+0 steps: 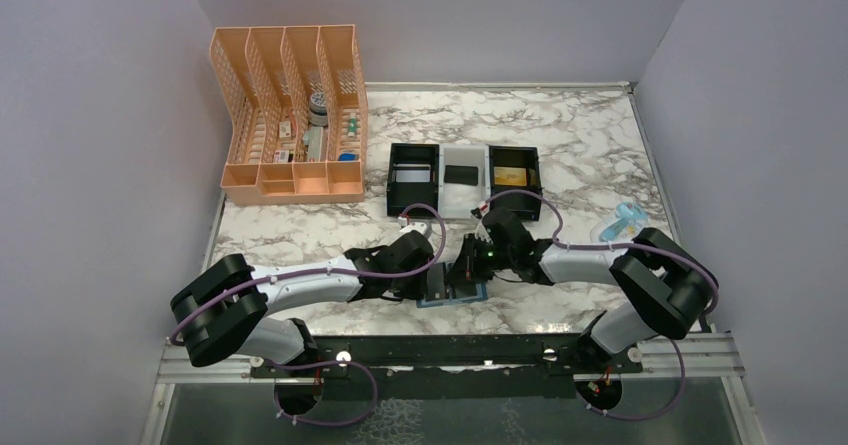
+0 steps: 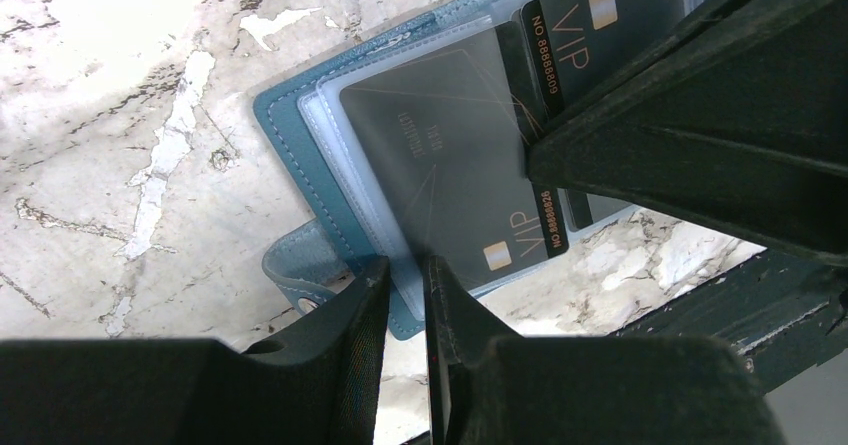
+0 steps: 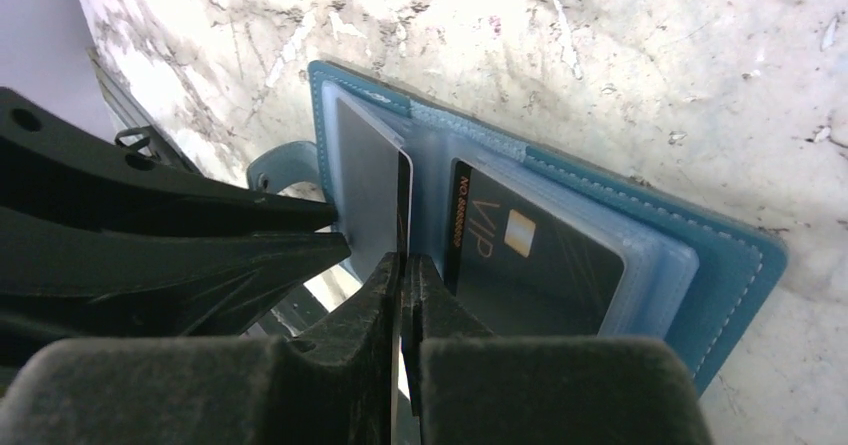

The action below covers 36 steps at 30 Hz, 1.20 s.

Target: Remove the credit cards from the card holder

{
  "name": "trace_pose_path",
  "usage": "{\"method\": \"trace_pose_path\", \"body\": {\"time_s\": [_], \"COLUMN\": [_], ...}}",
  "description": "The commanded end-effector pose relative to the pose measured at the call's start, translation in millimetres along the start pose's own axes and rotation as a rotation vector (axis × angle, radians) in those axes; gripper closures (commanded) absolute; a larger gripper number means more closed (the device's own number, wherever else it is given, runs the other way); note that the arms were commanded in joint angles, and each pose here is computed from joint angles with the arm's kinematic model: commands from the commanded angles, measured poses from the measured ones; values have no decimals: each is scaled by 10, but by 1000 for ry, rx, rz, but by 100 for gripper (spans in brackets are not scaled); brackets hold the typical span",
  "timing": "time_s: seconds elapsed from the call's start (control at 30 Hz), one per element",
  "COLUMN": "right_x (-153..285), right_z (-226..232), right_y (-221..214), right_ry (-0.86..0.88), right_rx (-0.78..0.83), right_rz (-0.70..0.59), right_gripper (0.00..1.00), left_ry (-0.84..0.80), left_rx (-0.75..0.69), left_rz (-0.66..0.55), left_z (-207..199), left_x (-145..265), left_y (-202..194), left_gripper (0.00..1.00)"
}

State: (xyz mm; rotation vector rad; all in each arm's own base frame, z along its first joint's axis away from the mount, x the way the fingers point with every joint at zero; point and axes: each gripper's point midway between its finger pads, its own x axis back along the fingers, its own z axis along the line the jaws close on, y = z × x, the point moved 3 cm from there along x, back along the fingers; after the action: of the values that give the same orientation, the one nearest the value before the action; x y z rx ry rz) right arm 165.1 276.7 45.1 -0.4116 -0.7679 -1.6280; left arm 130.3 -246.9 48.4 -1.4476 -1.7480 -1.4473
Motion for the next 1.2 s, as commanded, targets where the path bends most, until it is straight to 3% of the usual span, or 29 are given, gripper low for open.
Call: {"method": "trace_pose_path", "body": {"time_s": [0.0, 0.4, 0.87, 1.17], "right_x": [84, 206, 83, 39], "right_z": [42, 35, 205, 74], "right_y": [55, 58, 61, 71], "right_ry": [8, 73, 216, 132], "right_rx": [29, 27, -5, -34], "right_rz": [-57, -60, 50, 39], "right_gripper": [96, 96, 96, 96], "left_ry": [15, 10, -6, -84], "left_rx": [-9, -8, -5, 12], "left_rz": [8, 2, -12, -74], "left_z": [39, 31, 0, -149], "left_x": [5, 18, 85, 299], "left_y": [-46, -34, 2, 143], "left_gripper": [79, 79, 79, 67]}}
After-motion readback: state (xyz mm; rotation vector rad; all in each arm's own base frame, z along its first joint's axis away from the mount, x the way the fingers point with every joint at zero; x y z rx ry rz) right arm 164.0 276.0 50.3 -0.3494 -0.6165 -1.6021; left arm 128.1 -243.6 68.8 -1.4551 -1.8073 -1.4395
